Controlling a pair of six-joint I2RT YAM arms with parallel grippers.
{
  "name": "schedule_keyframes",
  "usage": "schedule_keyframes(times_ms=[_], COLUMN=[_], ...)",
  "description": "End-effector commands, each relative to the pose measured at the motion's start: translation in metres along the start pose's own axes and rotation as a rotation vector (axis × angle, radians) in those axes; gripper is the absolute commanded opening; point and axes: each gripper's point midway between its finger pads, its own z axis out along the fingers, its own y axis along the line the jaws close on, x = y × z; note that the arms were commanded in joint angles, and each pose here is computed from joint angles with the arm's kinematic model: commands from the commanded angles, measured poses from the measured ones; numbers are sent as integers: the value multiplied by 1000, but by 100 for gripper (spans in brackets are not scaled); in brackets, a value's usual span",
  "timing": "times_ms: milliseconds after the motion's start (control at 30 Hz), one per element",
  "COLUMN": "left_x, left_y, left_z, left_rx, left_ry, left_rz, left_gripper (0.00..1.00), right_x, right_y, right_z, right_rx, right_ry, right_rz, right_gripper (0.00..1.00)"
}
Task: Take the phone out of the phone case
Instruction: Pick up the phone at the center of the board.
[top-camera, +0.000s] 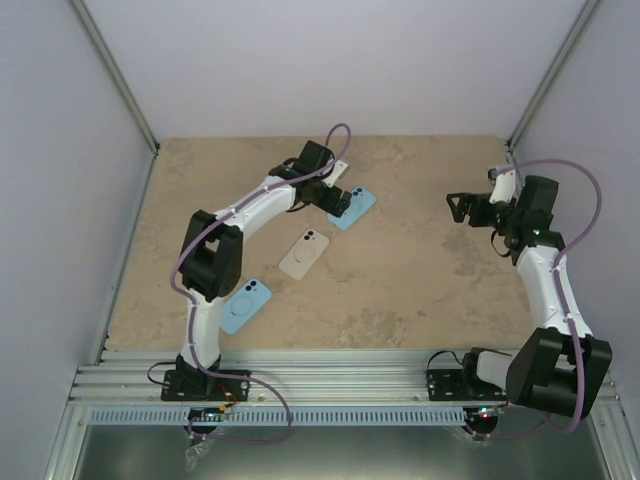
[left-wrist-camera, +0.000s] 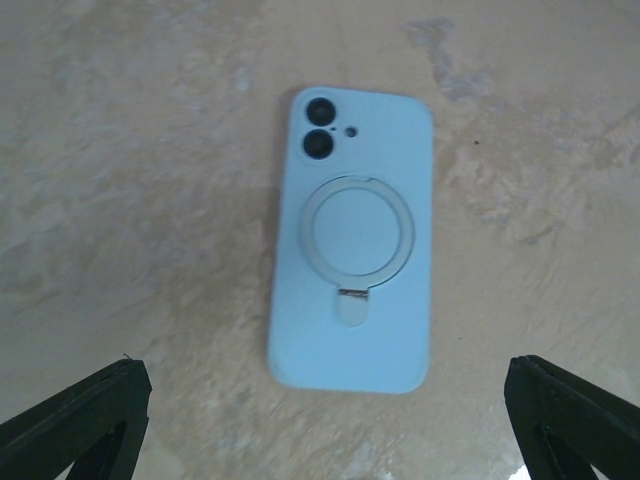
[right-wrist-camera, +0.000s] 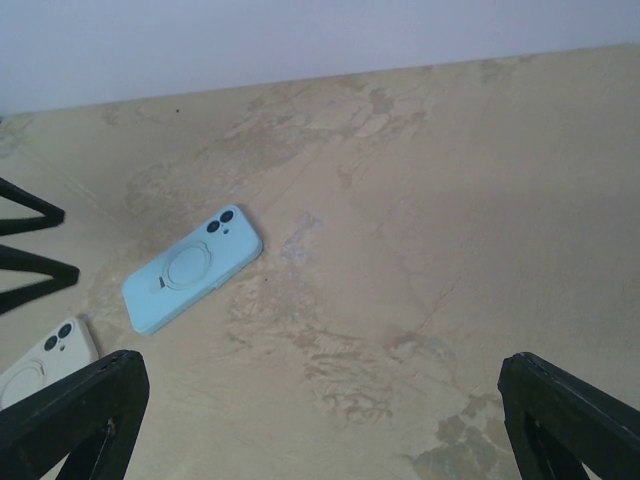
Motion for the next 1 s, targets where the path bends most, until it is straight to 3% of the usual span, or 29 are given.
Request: schedule_keyframes(times_ms=[0,967], left_x=[-2,20], left_y=[-19,-23], left_z=[14,92], left_rx=[50,-13], left_ry=[35,173], left_rz=[72,73], left_gripper=[99,100], right_x=[-26,-34], right_y=[1,-3], right_z=[-9,-8], right_rx=[17,40], right_ry=[-36,-41], right_rz=[-35,-42], right_gripper=[98,98])
